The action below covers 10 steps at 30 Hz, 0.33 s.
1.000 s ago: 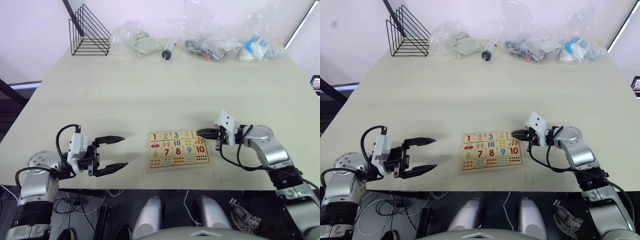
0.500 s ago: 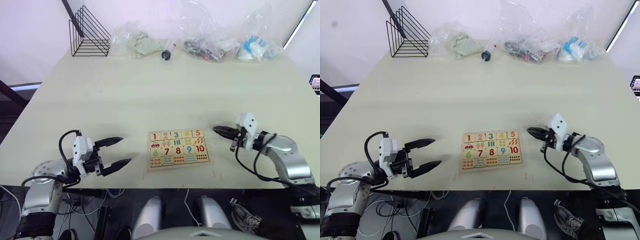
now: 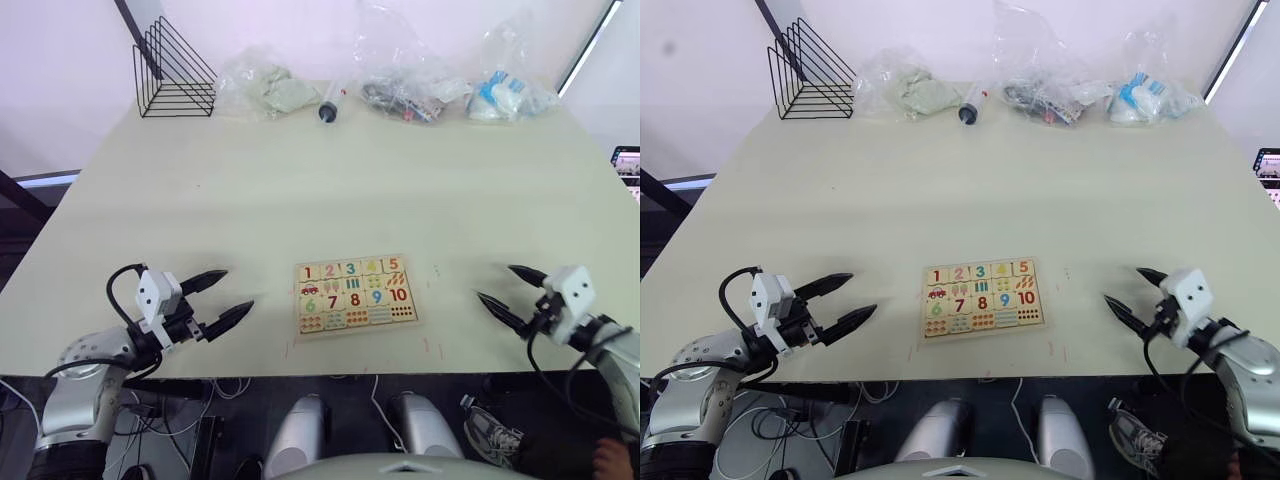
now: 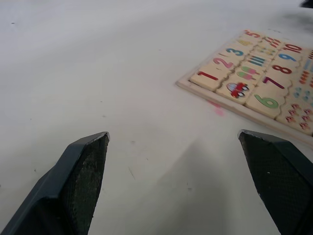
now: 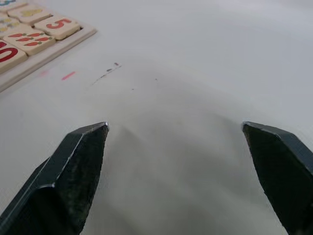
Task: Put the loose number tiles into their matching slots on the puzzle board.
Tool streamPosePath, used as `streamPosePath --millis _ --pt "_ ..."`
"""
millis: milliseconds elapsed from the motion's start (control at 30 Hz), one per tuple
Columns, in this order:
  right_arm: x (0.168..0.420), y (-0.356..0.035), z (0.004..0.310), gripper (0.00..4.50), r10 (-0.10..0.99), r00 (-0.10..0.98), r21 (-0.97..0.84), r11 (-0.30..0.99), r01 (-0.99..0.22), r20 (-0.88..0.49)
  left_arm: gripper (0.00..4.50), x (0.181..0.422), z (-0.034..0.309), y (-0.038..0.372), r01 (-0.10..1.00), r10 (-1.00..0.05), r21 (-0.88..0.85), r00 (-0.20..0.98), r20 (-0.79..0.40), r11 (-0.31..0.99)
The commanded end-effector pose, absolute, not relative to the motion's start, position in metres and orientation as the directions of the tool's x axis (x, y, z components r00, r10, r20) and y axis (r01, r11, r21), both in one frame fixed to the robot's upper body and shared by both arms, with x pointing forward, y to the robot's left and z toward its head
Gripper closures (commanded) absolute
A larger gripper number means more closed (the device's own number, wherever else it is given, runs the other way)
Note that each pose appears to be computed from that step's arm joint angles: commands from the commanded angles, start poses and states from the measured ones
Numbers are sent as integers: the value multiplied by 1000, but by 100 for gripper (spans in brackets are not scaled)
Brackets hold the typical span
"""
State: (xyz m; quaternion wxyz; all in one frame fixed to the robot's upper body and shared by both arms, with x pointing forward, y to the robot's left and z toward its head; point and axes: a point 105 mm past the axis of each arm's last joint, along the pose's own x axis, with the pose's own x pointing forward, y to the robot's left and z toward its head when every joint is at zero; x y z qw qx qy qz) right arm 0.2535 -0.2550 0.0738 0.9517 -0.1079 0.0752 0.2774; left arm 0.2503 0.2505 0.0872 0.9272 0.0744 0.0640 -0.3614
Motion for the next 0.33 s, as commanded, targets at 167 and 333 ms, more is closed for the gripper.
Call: streamPosePath --millis 167,333 --pt "241 -278 84 10 464 876 -227 846 -483 -135 0 251 88 255 600 -574 119 795 -196 791" --pt "241 -277 86 10 482 871 -207 846 -491 -95 0 251 83 253 591 -556 172 803 -214 788"
